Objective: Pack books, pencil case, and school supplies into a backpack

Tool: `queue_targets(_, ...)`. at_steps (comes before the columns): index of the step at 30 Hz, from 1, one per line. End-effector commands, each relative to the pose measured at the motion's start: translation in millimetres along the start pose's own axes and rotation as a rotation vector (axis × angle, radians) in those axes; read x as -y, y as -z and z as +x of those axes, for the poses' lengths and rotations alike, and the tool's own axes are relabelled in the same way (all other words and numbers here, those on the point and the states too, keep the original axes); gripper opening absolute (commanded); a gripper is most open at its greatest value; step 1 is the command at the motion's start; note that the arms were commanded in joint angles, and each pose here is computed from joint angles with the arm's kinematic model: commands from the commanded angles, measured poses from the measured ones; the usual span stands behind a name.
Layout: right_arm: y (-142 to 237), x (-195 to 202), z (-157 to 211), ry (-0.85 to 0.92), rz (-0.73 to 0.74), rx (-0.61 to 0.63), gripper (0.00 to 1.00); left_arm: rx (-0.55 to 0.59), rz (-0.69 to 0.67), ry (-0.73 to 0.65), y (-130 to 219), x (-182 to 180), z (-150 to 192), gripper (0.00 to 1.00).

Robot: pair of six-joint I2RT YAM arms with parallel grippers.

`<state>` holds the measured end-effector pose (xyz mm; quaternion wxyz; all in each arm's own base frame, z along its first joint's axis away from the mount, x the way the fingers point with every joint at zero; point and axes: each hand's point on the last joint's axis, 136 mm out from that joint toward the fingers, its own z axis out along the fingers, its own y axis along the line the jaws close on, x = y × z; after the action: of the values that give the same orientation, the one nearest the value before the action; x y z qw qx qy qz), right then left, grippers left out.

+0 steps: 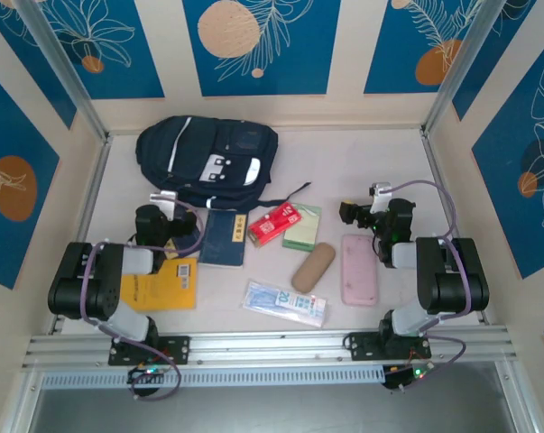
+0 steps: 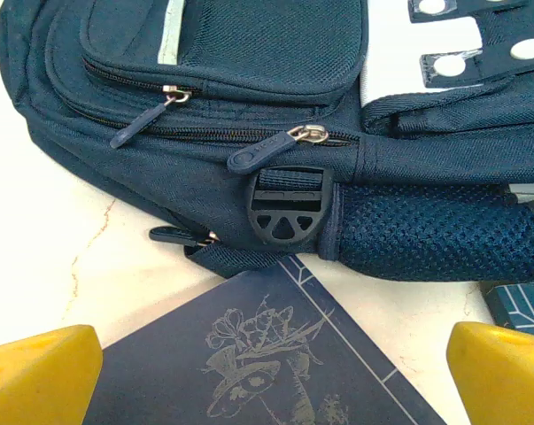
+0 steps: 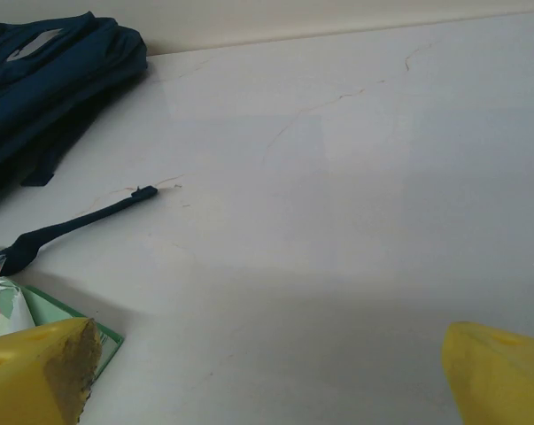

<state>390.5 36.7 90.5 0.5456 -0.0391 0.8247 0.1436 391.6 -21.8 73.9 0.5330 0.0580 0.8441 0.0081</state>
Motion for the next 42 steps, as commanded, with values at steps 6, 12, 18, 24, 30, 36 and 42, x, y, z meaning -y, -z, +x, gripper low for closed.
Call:
queue_targets(6,-0.7,-1.2,-6.4,0.016,-0.001,0.019,0.99,0.042,0.003,0.007,0.7,-0.1,-16.8,1.0)
queue_targets(12,-0.6,-1.1,-6.4,0.016,-0.001,0.019,0.99,0.041,0.003,0.006,0.7,0.1,-16.4,1.0)
queue_targets(18,-0.5,-0.9,-5.6,0.015,0.0,0.017,0.99,0.041,0.003,0.008,0.7,-0.3,-16.5,1.0)
queue_targets(24,-0.4,-1.6,-6.2,0.017,0.0,0.02,0.99,0.054,-0.002,0.01,2.9,-1.5,-19.3,1.0)
queue_targets(30,9.0,-27.5,-48.1,0.117,0.052,-0.017,0.99,0.125,-0.089,-0.027,48.2,-6.0,-82.6,1.0)
queue_targets(36,50.5,-133.8,-142.8,0.185,-0.043,0.245,0.99,0.073,0.016,0.131,105.6,40.5,-159.4,1.0)
queue_targets(42,83.5,-241.2,-157.1,0.192,-0.16,0.077,0.99,-0.158,0.121,0.151,169.0,82.9,-155.5,1.0)
